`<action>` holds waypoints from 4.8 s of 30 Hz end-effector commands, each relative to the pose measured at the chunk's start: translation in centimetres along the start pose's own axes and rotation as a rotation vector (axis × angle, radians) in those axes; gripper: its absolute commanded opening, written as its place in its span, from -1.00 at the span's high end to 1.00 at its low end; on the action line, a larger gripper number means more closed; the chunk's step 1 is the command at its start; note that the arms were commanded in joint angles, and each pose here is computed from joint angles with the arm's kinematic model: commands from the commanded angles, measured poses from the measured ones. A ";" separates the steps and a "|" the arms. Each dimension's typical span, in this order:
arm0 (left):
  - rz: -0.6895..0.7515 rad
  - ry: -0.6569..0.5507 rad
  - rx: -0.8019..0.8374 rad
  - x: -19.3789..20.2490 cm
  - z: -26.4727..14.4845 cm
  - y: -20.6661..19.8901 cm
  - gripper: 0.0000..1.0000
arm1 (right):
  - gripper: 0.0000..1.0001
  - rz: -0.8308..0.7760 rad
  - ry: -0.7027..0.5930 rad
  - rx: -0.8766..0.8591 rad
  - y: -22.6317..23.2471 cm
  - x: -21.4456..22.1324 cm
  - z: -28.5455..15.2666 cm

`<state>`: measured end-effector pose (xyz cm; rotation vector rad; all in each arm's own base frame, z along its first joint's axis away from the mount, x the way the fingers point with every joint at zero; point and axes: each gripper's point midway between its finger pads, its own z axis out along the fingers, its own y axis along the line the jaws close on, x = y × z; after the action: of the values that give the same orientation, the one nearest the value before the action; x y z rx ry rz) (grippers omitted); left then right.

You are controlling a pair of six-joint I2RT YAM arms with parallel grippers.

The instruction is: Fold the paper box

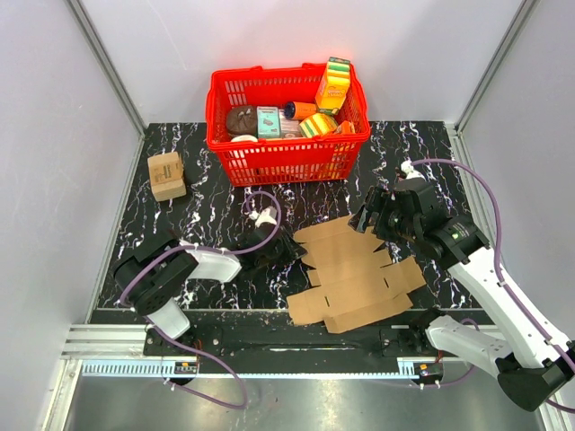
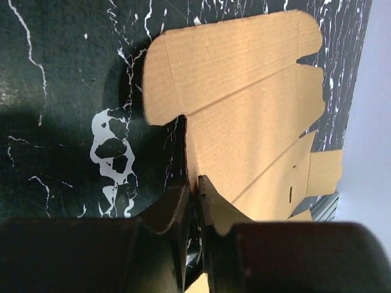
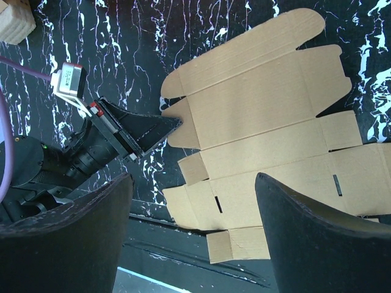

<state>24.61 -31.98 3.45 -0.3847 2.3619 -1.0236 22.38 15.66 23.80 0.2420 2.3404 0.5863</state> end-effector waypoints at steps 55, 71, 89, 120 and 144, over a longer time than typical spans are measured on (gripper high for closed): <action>-0.150 -0.417 -0.083 -9.7 -9.4 2.6 1.00 | -0.63 0.655 0.314 0.066 -5.9 15.4 8.9; -0.151 -0.403 -0.077 -9.4 -9.0 2.7 1.00 | -0.33 0.748 0.304 0.063 -7.0 16.9 11.3; -0.153 -0.402 -0.023 -8.8 -9.3 2.8 0.90 | 0.53 0.741 0.220 -0.005 -6.7 15.5 11.8; 0.171 -0.427 0.113 -12.3 -18.5 -6.6 -0.59 | 1.00 -0.121 0.257 0.053 -3.7 6.7 3.7; 1.033 -0.322 0.504 -16.5 -20.1 -18.4 -0.85 | 1.00 -0.496 0.602 -0.318 2.7 7.1 1.4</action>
<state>27.84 -23.22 33.11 0.4881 1.6775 -0.8203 18.43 20.59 19.48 -0.6177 2.6719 0.8097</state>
